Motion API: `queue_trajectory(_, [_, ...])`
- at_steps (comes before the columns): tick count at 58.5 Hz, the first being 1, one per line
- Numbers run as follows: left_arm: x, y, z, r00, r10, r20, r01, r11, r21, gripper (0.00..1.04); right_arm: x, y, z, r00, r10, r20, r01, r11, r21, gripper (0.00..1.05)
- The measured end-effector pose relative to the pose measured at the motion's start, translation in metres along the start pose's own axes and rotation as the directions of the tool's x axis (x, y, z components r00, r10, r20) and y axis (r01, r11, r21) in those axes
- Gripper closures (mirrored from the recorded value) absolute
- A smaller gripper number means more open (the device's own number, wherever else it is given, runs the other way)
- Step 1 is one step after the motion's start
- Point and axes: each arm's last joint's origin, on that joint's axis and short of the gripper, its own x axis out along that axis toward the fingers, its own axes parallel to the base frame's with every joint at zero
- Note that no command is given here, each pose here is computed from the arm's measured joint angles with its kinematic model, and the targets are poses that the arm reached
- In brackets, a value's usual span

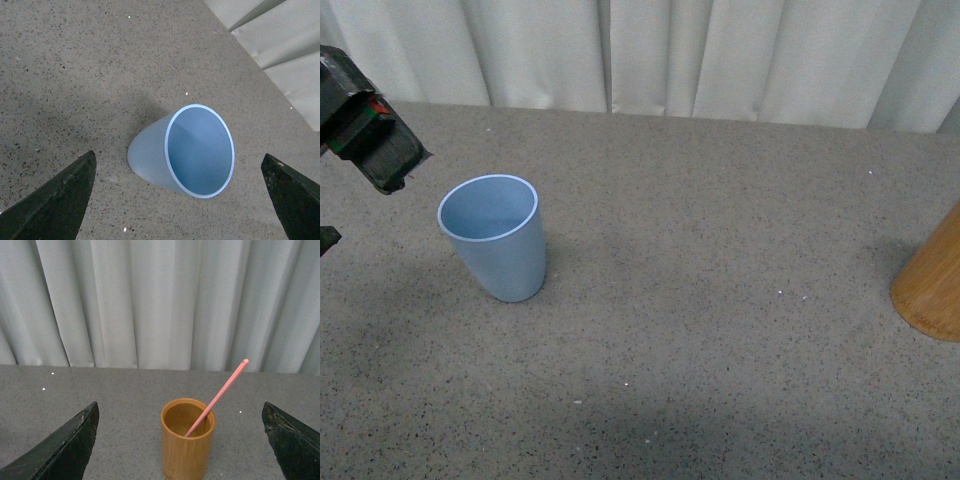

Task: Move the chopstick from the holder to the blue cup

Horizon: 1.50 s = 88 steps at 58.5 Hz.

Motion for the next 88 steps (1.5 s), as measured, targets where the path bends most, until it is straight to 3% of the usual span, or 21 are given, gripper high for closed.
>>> queue_trajectory(38, [0.022,0.006,-0.024,0.990,0.070,-0.120,-0.068,0.997,0.020,0.07,0.000,0.000,0.000,1.000,0.000,0.000,0.000,1.000,0.000,0.10])
queue_trajectory(88, [0.033,0.006,-0.035,0.985,0.085,-0.152,-0.080,0.996,0.038,0.07,0.000,0.000,0.000,1.000,0.000,0.000,0.000,1.000,0.000,0.10])
